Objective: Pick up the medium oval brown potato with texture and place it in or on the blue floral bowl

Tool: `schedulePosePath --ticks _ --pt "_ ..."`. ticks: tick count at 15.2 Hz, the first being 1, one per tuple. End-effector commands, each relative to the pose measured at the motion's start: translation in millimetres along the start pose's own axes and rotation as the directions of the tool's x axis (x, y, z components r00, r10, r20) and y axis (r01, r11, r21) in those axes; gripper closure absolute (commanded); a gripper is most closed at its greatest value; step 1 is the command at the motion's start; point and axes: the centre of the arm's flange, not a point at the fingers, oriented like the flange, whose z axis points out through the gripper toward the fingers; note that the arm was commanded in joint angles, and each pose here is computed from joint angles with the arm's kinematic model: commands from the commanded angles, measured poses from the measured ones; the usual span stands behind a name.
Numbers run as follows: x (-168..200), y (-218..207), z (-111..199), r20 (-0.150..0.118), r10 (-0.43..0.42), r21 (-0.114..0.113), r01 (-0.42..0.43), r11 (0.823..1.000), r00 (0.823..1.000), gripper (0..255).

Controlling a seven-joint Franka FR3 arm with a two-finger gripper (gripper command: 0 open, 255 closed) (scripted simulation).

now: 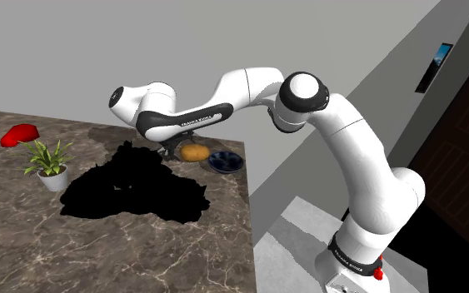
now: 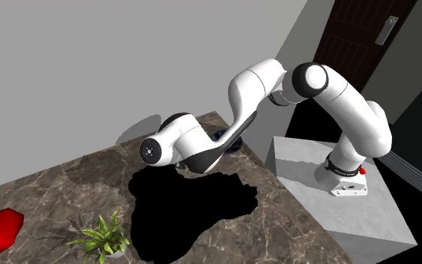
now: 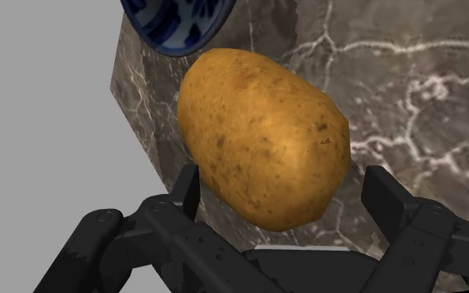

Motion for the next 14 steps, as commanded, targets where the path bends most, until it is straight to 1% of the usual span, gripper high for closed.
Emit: schedulePosePath --ticks 1,2,3,12,14 --pt "0.0 0.0 0.1 0.000 0.000 0.000 0.000 1.000 1.000 0" --pt "0.0 0.0 0.1 0.000 0.000 0.000 0.000 1.000 1.000 0" --pt "0.0 0.0 0.1 0.000 0.000 0.000 0.000 1.000 1.000 255" --pt "0.0 0.0 0.1 0.000 0.000 0.000 0.000 1.000 1.000 255" --pt "0.2 7.2 -7.6 0.000 0.000 0.000 0.000 1.000 1.000 255"
